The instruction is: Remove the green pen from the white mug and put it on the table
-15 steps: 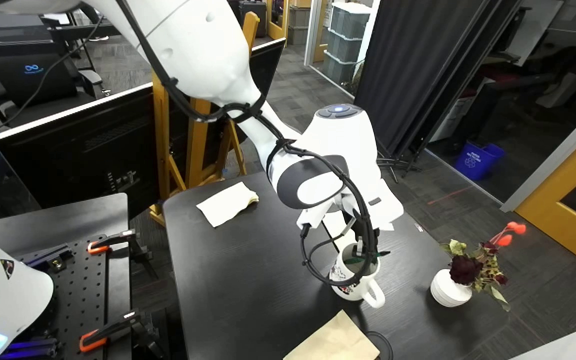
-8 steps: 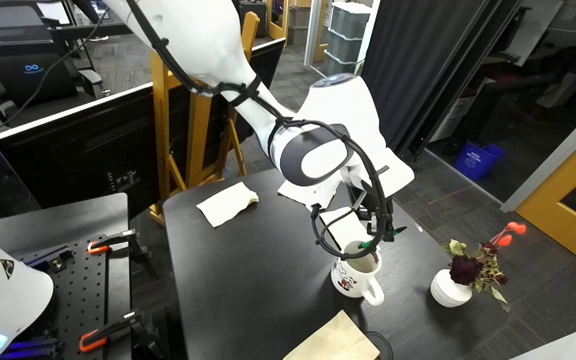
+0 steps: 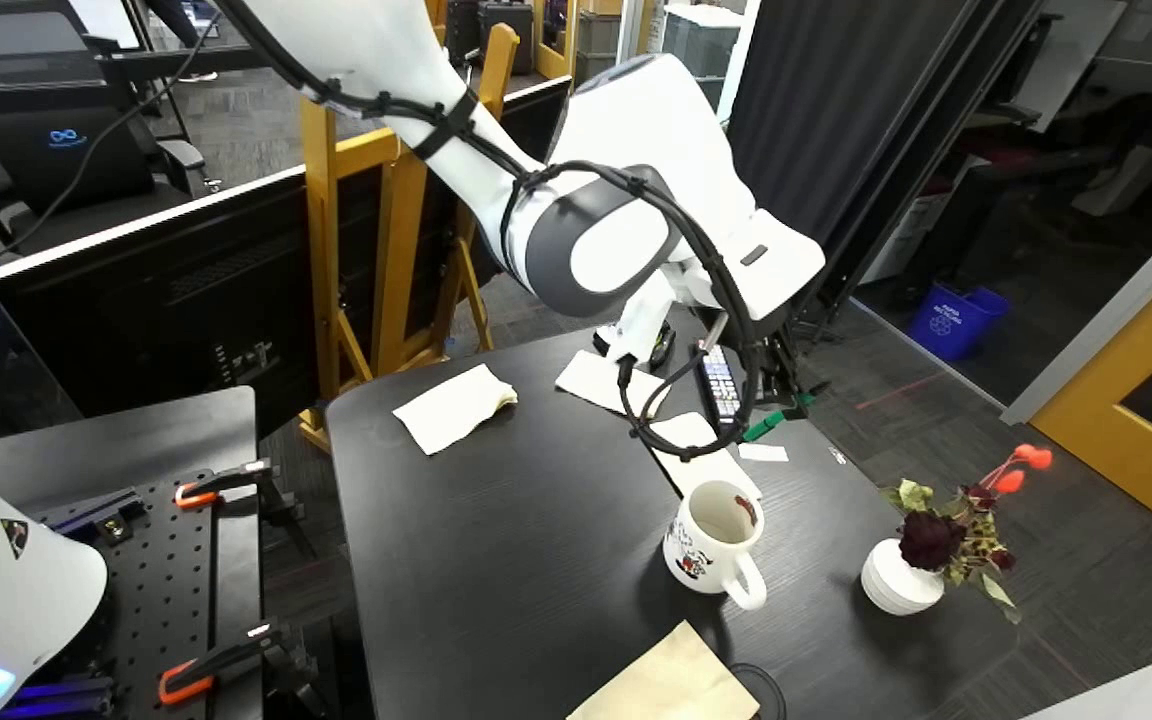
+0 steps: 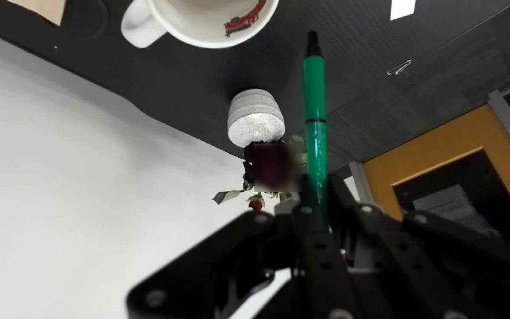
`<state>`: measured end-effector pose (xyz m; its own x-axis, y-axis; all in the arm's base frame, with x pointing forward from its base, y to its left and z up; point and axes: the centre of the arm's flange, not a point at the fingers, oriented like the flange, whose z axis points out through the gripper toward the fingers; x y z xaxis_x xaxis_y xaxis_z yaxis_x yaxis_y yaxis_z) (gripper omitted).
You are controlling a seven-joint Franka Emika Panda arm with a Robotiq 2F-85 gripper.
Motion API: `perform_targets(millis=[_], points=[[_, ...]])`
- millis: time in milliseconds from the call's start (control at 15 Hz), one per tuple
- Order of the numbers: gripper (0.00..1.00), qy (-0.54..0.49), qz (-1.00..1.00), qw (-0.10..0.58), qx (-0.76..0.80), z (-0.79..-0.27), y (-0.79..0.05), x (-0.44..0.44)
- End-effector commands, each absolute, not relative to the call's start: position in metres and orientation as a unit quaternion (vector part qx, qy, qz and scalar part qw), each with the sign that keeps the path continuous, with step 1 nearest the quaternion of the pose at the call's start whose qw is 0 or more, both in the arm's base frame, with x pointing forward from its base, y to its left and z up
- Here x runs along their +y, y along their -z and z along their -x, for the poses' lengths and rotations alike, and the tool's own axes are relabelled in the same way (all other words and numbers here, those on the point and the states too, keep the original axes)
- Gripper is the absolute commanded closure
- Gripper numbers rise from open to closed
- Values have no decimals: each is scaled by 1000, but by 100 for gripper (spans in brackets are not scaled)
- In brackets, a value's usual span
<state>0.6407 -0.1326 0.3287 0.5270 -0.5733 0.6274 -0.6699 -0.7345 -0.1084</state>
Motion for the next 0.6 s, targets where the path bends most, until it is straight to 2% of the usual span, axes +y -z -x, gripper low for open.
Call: perform_targets(millis=[0, 533], points=[[97, -317, -883, 41, -344, -600, -357, -111], [97, -207, -924, -63, -317, -545, -363, -57]])
